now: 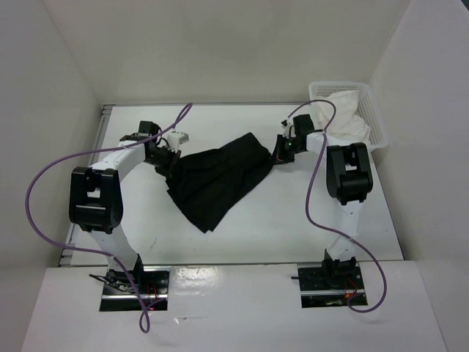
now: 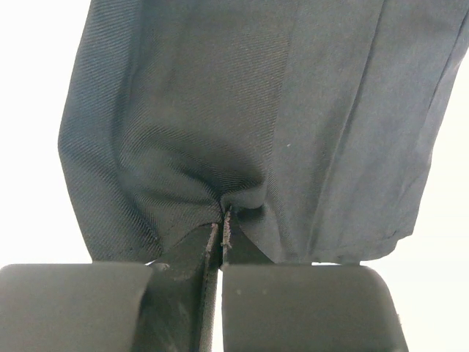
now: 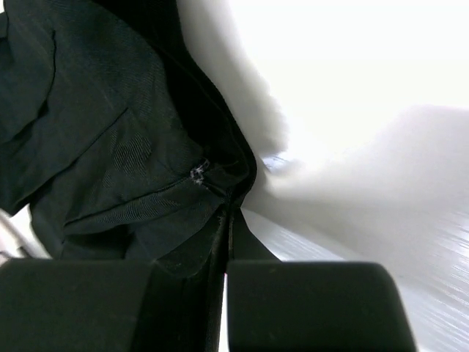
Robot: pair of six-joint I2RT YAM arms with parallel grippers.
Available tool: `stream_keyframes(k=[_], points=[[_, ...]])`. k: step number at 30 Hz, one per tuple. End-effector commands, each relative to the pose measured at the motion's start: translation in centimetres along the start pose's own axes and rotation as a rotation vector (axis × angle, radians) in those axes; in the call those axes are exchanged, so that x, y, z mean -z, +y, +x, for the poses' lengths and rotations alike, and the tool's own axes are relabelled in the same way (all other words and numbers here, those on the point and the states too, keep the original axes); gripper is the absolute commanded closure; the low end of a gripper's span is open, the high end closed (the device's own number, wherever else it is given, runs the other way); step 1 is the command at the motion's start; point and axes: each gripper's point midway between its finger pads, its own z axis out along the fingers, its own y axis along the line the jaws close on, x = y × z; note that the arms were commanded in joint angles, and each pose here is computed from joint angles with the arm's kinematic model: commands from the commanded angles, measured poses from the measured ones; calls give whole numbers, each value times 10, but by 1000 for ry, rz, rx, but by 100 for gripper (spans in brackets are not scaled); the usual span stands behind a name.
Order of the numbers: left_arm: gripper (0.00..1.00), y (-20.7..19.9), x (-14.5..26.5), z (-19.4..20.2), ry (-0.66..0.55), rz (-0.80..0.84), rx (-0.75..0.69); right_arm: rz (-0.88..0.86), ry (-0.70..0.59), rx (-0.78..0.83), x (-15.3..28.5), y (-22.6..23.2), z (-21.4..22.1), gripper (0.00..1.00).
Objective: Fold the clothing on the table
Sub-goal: Fold the skirt
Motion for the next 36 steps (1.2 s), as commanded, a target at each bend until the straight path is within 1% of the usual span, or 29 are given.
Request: stream_keyframes(k=[1,3,4,6,7,8,10,13,16,19,22,25,26,29,30,32,34,36], points=[[100,-4,-2,1,-7,40,-4,65,-115,98,25,10,-37,100],[100,-5,-2,1,-11,48,-4,52,-111,108,25,11,-36,100],[100,-5,-2,1,-11,48,-4,37,-103,97,25,9,-35,94],[100,-5,-2,1,-11,48,-4,-43,-87,105,24,23,-36,68],[100,-5,-2,1,-11,48,-4,-62,-62,94,20,23,-30,63],[100,-5,-2,1,-11,48,-4,-82,-63,87,22,28,-32,55],[100,-5,-2,1,-11,48,-4,-121,-48,76,19,33,-29,41],[100,-7,-4,4,0,63,-3,-164,-40,62,19,35,-28,29],[100,-6,-6,6,7,65,2,-199,-28,45,19,41,-27,29],[100,-7,-9,7,11,77,7,-204,-42,45,19,43,-32,27],[100,-7,-9,7,11,77,7,-200,-57,10,16,43,-38,27],[100,-5,-9,8,15,67,6,-185,-84,-43,16,43,-45,21],[100,-6,-10,11,22,70,11,-176,-72,-54,11,45,-40,21],[100,-5,-10,9,14,66,15,-94,-139,-52,10,55,-49,20],[100,-5,-10,9,14,66,15,-36,-188,-52,16,54,-58,20],[100,-5,-10,9,14,66,15,-4,-185,-49,11,62,-54,20],[100,-5,-10,9,14,66,15,54,-212,-39,11,64,-64,20],[100,-5,-10,9,14,66,15,105,-194,-42,-2,59,-59,21]])
